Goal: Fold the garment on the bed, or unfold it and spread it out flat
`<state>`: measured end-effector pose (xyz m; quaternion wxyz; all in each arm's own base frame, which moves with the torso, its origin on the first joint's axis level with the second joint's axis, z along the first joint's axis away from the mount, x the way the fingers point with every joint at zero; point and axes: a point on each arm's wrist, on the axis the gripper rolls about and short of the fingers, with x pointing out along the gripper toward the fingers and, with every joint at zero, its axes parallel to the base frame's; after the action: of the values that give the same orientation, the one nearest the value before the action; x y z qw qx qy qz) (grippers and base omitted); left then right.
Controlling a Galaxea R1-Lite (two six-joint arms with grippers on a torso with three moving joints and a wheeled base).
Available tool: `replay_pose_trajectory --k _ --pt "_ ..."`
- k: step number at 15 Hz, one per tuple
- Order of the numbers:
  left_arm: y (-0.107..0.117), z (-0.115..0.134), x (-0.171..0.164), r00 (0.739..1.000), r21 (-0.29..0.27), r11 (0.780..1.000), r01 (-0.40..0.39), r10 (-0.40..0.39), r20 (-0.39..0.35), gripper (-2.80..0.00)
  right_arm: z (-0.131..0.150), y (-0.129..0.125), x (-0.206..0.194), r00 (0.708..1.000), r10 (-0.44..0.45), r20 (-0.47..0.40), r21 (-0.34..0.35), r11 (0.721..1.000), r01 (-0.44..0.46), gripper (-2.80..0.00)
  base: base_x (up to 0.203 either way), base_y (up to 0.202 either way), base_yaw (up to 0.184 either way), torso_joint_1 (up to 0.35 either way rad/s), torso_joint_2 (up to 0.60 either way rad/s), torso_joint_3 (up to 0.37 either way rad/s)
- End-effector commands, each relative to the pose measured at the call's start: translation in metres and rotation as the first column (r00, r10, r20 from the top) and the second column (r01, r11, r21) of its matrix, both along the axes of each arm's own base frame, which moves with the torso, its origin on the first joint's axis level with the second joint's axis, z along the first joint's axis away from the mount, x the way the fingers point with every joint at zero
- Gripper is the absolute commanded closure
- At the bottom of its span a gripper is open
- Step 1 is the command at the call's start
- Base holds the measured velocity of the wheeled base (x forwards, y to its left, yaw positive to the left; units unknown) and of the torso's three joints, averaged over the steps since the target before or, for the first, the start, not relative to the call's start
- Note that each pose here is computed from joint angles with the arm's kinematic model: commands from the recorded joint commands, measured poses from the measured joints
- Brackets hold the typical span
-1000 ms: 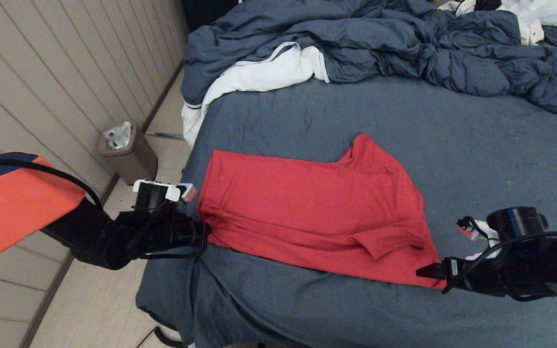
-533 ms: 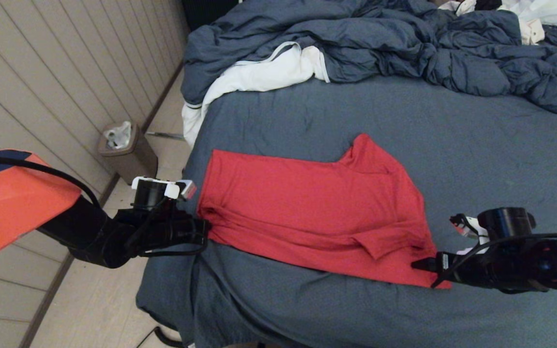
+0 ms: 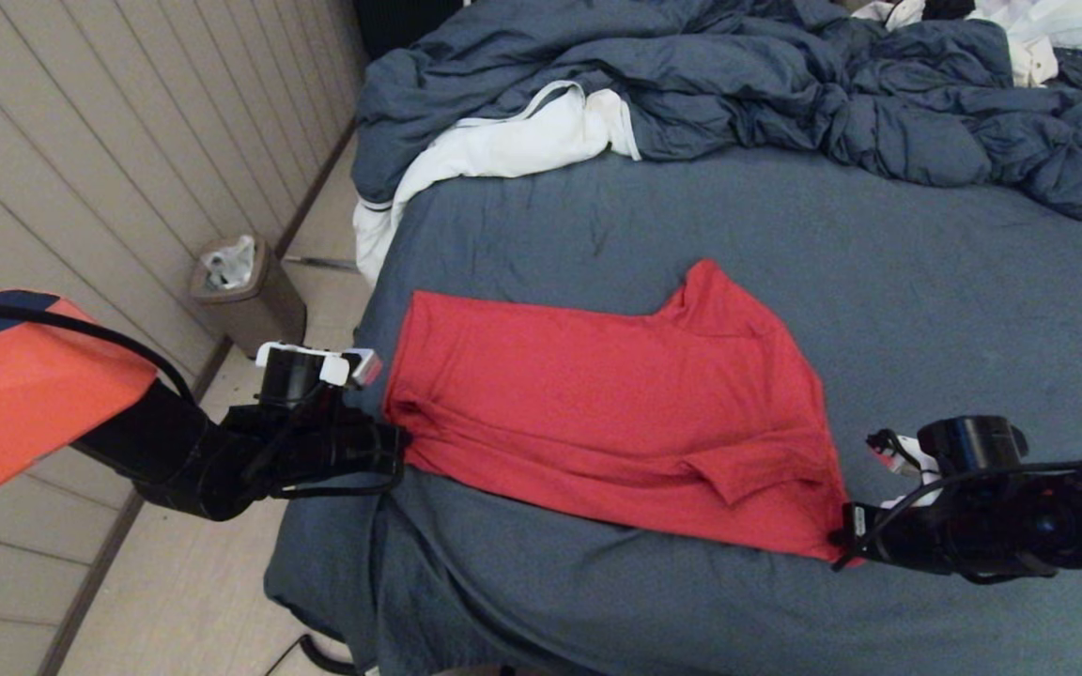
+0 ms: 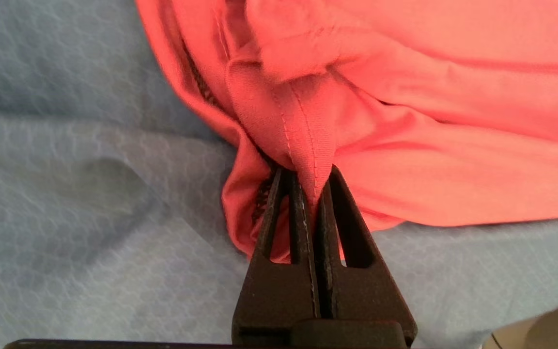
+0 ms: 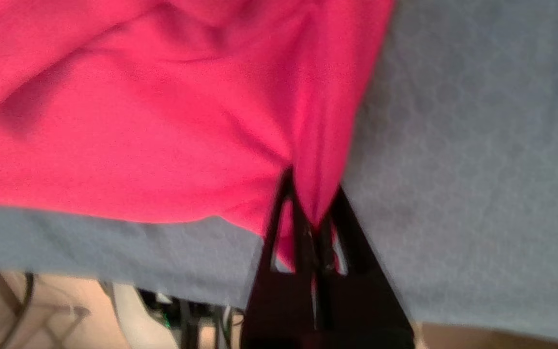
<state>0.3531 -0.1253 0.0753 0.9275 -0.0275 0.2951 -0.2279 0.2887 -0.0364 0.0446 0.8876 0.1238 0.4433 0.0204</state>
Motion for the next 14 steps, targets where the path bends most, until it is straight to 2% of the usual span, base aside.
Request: replay_pose_trajectory --k 1,5,7,9,14 --pt "-0.001 0.002 -0.002 1.0 -0.003 1.0 0.004 -0.004 0.005 0.0 0.002 0.0 -0.001 1.0 0.0 0.005 0.001 1.0 0.0 0.0 0.0 0.0 0.0 0.0 0.0 0.0" --pt "0.0 0.005 -0.007 1.0 0.0 1.0 0.004 -0.004 0.004 0.0 0.005 0.001 -0.006 1.0 -0.001 0.008 0.002 1.0 0.001 0.0 0.0 0.0 0.0 0.0 0.0 0.0" --pt "0.006 0.021 -0.027 1.0 -0.004 1.0 0.005 -0.005 0.023 0.0 0.016 0.003 -0.021 1.0 0.0 0.029 0.0 1.0 0.0 0.0 0.0 0.0 0.0 0.0 0.0 0.0" --pt "0.014 0.023 -0.049 1.0 0.006 1.0 0.007 -0.007 0.004 0.0 0.019 0.005 -0.036 1.0 0.003 0.026 -0.001 1.0 -0.003 0.0 0.0 0.0 0.0 0.0 0.0 0.0" --pt "0.022 0.023 -0.073 1.0 0.023 1.0 0.016 -0.015 -0.025 0.0 0.026 0.008 -0.058 1.0 0.022 0.014 -0.014 1.0 -0.021 0.0 0.0 0.0 0.0 0.0 0.0 0.0"
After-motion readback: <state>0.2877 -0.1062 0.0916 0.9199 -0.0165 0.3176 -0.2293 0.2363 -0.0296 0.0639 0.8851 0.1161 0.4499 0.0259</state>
